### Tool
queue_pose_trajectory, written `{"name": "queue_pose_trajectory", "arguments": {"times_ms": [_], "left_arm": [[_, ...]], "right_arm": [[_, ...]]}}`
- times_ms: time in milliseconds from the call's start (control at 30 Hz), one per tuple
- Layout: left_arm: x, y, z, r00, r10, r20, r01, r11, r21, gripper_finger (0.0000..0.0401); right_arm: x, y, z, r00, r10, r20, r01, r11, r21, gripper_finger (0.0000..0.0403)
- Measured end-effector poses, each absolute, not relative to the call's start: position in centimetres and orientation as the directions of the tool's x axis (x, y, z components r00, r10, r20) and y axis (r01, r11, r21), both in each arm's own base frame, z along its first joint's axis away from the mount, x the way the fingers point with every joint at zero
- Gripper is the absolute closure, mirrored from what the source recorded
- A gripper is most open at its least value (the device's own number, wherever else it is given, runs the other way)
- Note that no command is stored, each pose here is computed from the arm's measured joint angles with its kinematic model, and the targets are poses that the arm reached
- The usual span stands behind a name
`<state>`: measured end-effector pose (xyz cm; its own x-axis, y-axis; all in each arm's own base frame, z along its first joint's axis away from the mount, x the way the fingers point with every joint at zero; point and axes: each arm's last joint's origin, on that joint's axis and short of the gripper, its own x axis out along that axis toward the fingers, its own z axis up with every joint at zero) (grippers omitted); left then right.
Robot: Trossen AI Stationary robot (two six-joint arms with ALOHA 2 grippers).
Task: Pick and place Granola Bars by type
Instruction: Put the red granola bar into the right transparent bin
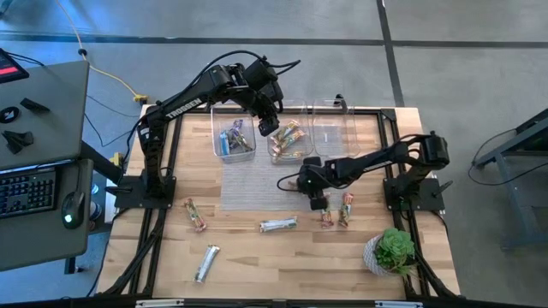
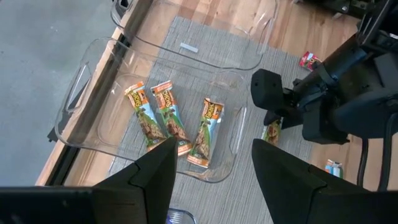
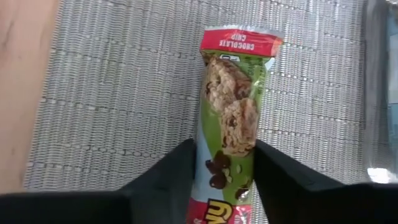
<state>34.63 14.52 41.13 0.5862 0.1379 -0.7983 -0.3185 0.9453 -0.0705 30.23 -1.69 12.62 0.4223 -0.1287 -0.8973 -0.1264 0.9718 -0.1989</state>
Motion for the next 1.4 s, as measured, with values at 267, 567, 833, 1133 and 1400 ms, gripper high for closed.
{"name": "queue_pose_trajectory", "arguments": {"times_ms": [267,567,833,1133,1400], "left_arm": [[34.6,14.5,41.1,0.585,0.138,-0.799,-0.319,0.945,-0.07,0.0199],[34.6,14.5,41.1,0.585,0.138,-0.799,-0.303,0.951,-0.058,0.0199],[34.6,14.5,41.1,0.586,0.138,-0.799,-0.302,0.952,-0.057,0.0199],[34.6,14.5,41.1,0.586,0.137,-0.799,-0.302,0.952,-0.057,0.0199],[34.6,14.5,41.1,0.586,0.138,-0.799,-0.302,0.952,-0.057,0.0199]], "right_arm": [[29.7,-1.3,14.2,0.451,-0.15,-0.88,-0.12,0.967,-0.226,0.0329],[26.8,-1.0,21.0,0.573,-0.27,-0.774,-0.041,0.934,-0.356,0.0331],[23.1,-4.9,26.1,0.595,-0.521,-0.612,0.275,0.847,-0.454,0.033],[20.3,-11.2,24.1,0.336,-0.567,-0.752,0.565,0.761,-0.321,0.0329],[20.9,-14.0,20.9,0.264,-0.452,-0.852,0.572,0.785,-0.239,0.0325]]}}
